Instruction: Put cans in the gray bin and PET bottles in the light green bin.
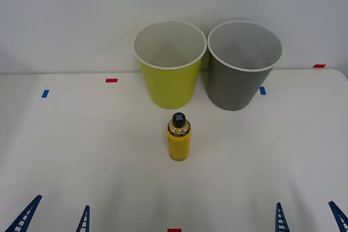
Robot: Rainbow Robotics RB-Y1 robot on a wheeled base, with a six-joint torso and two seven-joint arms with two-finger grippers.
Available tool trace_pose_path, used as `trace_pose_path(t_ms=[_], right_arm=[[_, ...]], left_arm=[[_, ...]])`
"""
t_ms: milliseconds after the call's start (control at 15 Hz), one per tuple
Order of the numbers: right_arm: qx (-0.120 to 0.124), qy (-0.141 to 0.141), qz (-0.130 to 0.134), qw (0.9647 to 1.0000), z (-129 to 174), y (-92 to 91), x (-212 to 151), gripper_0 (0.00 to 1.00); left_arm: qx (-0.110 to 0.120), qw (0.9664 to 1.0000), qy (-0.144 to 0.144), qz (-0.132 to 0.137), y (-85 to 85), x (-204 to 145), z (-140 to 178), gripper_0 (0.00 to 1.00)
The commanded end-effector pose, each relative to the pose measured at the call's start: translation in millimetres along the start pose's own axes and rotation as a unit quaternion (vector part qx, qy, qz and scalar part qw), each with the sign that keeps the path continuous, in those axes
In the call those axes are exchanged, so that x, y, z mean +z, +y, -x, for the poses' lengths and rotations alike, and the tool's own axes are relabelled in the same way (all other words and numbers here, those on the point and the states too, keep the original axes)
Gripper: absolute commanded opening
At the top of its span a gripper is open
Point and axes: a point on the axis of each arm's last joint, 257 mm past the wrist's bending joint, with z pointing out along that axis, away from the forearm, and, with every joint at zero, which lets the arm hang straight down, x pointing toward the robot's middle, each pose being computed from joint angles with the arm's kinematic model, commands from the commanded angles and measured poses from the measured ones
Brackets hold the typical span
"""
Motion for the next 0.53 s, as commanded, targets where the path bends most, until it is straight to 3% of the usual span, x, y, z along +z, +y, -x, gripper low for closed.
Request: trace_pose_path(t_ms=[67, 533], right_arm=[[0.0, 0.0, 0.0, 1.0, 0.0, 0.0, 0.0, 0.96], [0.0, 0.0, 0.0, 1.0, 0.0, 0.0, 0.0, 0.97]], left_arm=[[0.0, 1.0, 0.0, 0.0, 0.0, 0.0, 0.0, 1.0], [0.0, 1.0, 0.0, 0.0, 0.0, 0.0, 0.0, 1.0]])
